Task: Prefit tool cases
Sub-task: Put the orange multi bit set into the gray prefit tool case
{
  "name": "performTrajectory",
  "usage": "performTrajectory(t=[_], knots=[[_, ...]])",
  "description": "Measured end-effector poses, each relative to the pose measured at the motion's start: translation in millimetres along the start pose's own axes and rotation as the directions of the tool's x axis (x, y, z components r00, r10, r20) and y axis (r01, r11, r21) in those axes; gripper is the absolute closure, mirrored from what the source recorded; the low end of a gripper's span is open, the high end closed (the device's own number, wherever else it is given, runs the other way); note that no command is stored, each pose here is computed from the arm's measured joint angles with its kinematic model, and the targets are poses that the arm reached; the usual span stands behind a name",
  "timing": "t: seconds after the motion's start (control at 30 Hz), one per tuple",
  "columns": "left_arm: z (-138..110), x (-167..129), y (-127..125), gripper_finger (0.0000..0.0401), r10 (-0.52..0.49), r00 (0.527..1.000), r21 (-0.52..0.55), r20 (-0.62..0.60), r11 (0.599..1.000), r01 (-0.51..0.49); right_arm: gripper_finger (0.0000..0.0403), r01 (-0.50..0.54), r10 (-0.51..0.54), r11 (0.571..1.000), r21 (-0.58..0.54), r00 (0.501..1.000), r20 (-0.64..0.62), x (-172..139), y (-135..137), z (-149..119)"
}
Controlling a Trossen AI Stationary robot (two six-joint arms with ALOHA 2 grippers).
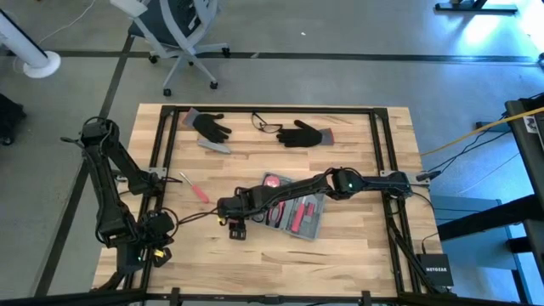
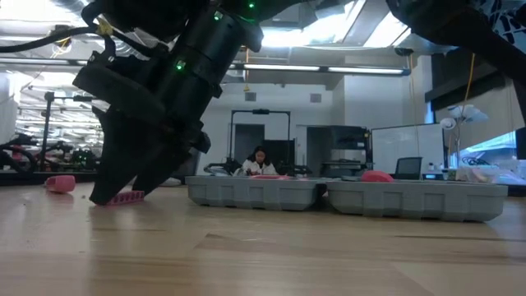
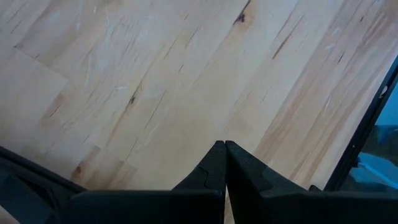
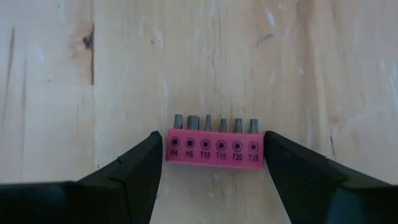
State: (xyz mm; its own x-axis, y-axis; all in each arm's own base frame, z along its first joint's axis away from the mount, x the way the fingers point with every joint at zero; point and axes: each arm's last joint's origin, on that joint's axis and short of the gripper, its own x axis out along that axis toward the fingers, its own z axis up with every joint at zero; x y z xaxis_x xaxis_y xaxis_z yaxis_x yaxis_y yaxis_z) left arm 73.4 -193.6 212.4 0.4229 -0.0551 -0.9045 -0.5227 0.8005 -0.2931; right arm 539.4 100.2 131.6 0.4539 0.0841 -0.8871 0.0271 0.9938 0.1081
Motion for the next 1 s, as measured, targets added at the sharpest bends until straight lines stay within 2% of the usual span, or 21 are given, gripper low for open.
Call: performTrajectory(t=[0.3,0.6,0.87,1.0], knots=[[0.0,0.0,0.0,0.0401,-0.001,1.000,-0.001,0.000,1.000,0.001,0.0141,0.000,0.000,1.000,0.027,1.000,0.000,2.5,-0.1,-0.5],[0.0,0.0,0.0,0.0401,-0.001,1.000,-0.001,0.000,1.000,0.001,0.0238,0.011,-0.011,0.999,0.035,1.000,0.010,1.7,-0.7,0.7],[0.0,0.0,0.0,0.0401,-0.001,1.000,-0.001,0.000,1.000,0.001,0.0253,0.008,-0.008,0.999,0.032,1.000,0.007,2.2,-0.8,0.3],[0.0,0.1,0.1,0.0401,0.000,1.000,-0.001,0.000,1.000,0.000,0.0241,0.016,-0.016,0.999,0.029,1.000,0.011,2.4,-0.9,0.3]])
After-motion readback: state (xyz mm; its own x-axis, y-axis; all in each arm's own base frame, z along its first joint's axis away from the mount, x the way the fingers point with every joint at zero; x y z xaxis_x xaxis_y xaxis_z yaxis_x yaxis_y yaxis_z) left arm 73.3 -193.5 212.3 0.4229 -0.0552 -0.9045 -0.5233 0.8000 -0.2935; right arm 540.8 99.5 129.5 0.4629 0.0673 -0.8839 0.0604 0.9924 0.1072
